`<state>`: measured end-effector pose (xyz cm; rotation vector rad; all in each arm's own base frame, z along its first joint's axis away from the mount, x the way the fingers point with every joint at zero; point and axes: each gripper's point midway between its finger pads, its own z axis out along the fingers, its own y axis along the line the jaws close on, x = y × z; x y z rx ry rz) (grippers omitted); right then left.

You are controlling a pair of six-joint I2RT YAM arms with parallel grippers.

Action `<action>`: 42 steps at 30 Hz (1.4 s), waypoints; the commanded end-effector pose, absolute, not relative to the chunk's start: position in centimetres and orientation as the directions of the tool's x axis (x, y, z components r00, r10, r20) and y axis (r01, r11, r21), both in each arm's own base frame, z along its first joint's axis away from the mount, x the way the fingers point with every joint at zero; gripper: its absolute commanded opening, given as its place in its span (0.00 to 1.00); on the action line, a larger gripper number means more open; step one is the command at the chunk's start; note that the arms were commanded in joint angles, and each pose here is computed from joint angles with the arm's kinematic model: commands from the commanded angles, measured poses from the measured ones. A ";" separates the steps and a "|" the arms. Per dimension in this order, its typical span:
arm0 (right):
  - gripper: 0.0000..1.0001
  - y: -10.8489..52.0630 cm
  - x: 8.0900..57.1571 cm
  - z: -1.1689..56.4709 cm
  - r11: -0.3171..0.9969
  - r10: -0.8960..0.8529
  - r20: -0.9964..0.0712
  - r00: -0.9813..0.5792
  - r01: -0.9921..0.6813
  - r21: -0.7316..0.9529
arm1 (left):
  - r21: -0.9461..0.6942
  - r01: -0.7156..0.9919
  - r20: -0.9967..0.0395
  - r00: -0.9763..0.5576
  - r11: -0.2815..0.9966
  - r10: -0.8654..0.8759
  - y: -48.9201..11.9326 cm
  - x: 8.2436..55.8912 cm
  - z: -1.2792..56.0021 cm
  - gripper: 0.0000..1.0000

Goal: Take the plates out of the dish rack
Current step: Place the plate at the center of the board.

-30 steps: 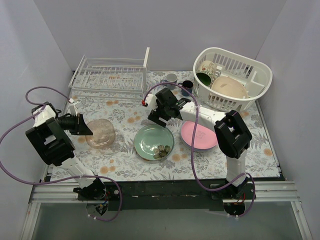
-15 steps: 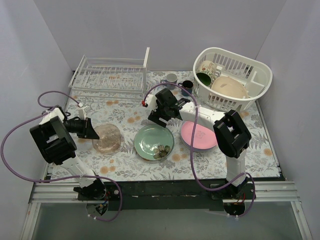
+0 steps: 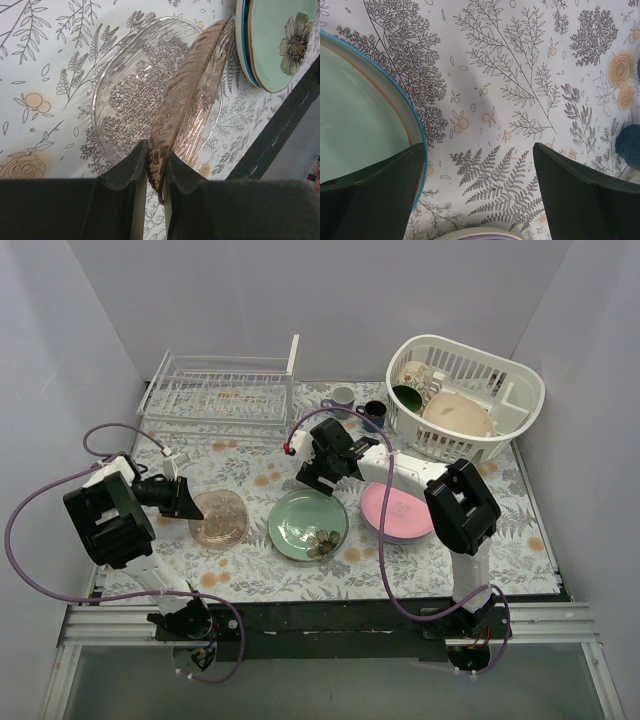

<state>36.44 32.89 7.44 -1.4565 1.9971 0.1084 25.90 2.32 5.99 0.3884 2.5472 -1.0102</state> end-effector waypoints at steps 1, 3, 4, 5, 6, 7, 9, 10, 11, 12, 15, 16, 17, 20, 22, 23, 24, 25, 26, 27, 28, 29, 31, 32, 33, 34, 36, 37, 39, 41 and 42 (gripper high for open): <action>0.96 33.0 36.7 7.2 0.373 -0.825 -0.544 -0.155 -0.872 -0.316 | -0.580 0.407 -0.465 -0.877 0.706 0.124 1.6 26.3 6.3 0.00; 0.97 33.0 36.7 7.2 0.372 -0.825 -0.544 -0.154 -0.872 -0.318 | -0.577 0.407 -0.460 -0.878 0.708 0.130 1.6 26.2 6.1 0.00; 0.97 32.9 36.7 7.1 0.373 -0.826 -0.542 -0.156 -0.872 -0.317 | -0.576 0.407 -0.461 -0.878 0.709 0.130 1.6 26.3 6.1 0.03; 0.96 33.0 36.7 7.1 0.372 -0.825 -0.543 -0.154 -0.872 -0.317 | -0.574 0.408 -0.461 -0.878 0.710 0.132 1.7 26.2 6.0 0.06; 0.96 33.1 36.7 7.2 0.372 -0.824 -0.545 -0.153 -0.873 -0.317 | -0.569 0.410 -0.462 -0.877 0.713 0.136 1.7 26.2 5.9 0.11; 0.96 33.1 36.7 7.1 0.371 -0.825 -0.544 -0.154 -0.874 -0.315 | -0.569 0.410 -0.460 -0.877 0.713 0.138 1.7 26.2 5.9 0.16; 0.97 33.1 36.7 7.1 0.370 -0.825 -0.544 -0.154 -0.875 -0.314 | -0.562 0.407 -0.454 -0.880 0.720 0.144 1.9 26.0 5.6 0.27; 0.96 33.1 36.7 7.0 0.370 -0.826 -0.542 -0.155 -0.874 -0.314 | -0.555 0.410 -0.456 -0.877 0.724 0.148 1.9 25.9 5.6 0.29; 0.96 33.1 36.6 7.0 0.370 -0.826 -0.541 -0.155 -0.875 -0.313 | -0.550 0.410 -0.454 -0.878 0.728 0.153 2.0 25.9 5.5 0.34; 0.96 33.1 36.7 7.1 0.370 -0.825 -0.544 -0.154 -0.875 -0.314 | -0.538 0.413 -0.454 -0.877 0.735 0.161 2.2 26.0 5.4 0.37; 0.96 33.1 36.7 7.0 0.369 -0.826 -0.543 -0.154 -0.875 -0.313 | -0.519 0.415 -0.454 -0.875 0.747 0.171 2.6 26.0 5.3 0.44; 0.96 33.1 36.6 7.0 0.369 -0.825 -0.543 -0.154 -0.876 -0.312 | -0.512 0.417 -0.454 -0.874 0.751 0.175 2.6 26.1 5.3 0.45; 0.97 33.1 36.7 7.1 0.371 -0.825 -0.544 -0.155 -0.874 -0.314 | -0.505 0.417 -0.455 -0.872 0.755 0.178 2.7 26.2 5.3 0.47; 0.97 33.1 36.6 7.1 0.370 -0.825 -0.544 -0.154 -0.875 -0.314 | -0.463 0.426 -0.465 -0.863 0.777 0.196 3.4 26.7 5.4 0.49; 0.96 33.0 36.5 6.9 0.368 -0.827 -0.540 -0.156 -0.876 -0.311 | -0.428 0.429 -0.468 -0.858 0.796 0.211 3.8 27.1 5.4 0.50; 0.96 33.0 36.5 6.9 0.369 -0.826 -0.541 -0.157 -0.877 -0.308 | -0.412 0.433 -0.474 -0.853 0.802 0.217 3.9 27.3 5.6 0.50; 0.96 33.1 36.5 7.0 0.369 -0.826 -0.542 -0.156 -0.877 -0.309 | -0.398 0.440 -0.482 -0.847 0.805 0.225 4.0 27.6 5.8 0.50; 0.96 33.0 36.6 6.9 0.370 -0.827 -0.540 -0.159 -0.876 -0.309 | -0.389 0.440 -0.481 -0.846 0.809 0.229 4.1 27.7 5.9 0.50; 0.96 33.0 36.5 6.9 0.369 -0.827 -0.540 -0.158 -0.877 -0.309 | -0.381 0.444 -0.485 -0.843 0.811 0.234 4.2 27.9 6.0 0.50; 0.97 33.0 36.5 6.9 0.369 -0.826 -0.541 -0.159 -0.877 -0.307 | -0.374 0.451 -0.488 -0.839 0.810 0.242 4.2 28.2 6.3 0.50; 0.96 33.0 36.4 6.6 0.368 -0.829 -0.535 -0.162 -0.879 -0.304 | -0.373 0.452 -0.487 -0.839 0.810 0.244 4.1 28.3 6.4 0.50; 0.97 33.1 36.4 6.8 0.367 -0.828 -0.539 -0.159 -0.878 -0.306 | -0.371 0.454 -0.489 -0.837 0.810 0.245 4.0 28.4 6.6 0.50; 0.96 33.0 36.5 6.8 0.369 -0.827 -0.539 -0.160 -0.878 -0.306 | -0.371 0.459 -0.488 -0.836 0.808 0.251 3.8 28.6 6.8 0.50; 0.96 33.0 36.4 6.7 0.368 -0.828 -0.538 -0.161 -0.878 -0.305 | -0.369 0.459 -0.488 -0.836 0.808 0.252 3.7 28.7 6.8 0.50; 0.96 33.0 36.5 6.8 0.369 -0.827 -0.540 -0.159 -0.877 -0.306 | -0.369 0.464 -0.490 -0.834 0.805 0.256 3.5 28.8 6.8 0.50; 0.96 33.0 36.5 6.8 0.370 -0.826 -0.540 -0.160 -0.877 -0.305 | -0.367 0.466 -0.490 -0.832 0.805 0.258 3.4 28.7 6.9 0.50; 0.96 33.0 36.5 6.9 0.370 -0.826 -0.541 -0.158 -0.876 -0.308 | -0.367 0.467 -0.491 -0.832 0.804 0.260 3.2 28.7 7.0 0.50; 0.96 33.0 36.5 6.9 0.369 -0.826 -0.541 -0.157 -0.877 -0.308 | -0.362 0.470 -0.493 -0.829 0.805 0.262 3.1 28.6 7.2 0.50; 0.96 32.9 36.4 6.7 0.367 -0.828 -0.537 -0.159 -0.878 -0.306 | -0.354 0.472 -0.494 -0.828 0.807 0.267 3.1 28.5 7.2 0.50; 0.96 32.9 36.5 6.7 0.369 -0.828 -0.537 -0.160 -0.878 -0.306 | -0.343 0.474 -0.496 -0.825 0.811 0.272 3.1 28.3 7.3 0.50; 0.96 32.9 36.4 6.7 0.366 -0.829 -0.537 -0.159 -0.879 -0.305 | -0.334 0.474 -0.499 -0.822 0.815 0.274 3.2 28.2 7.4 0.50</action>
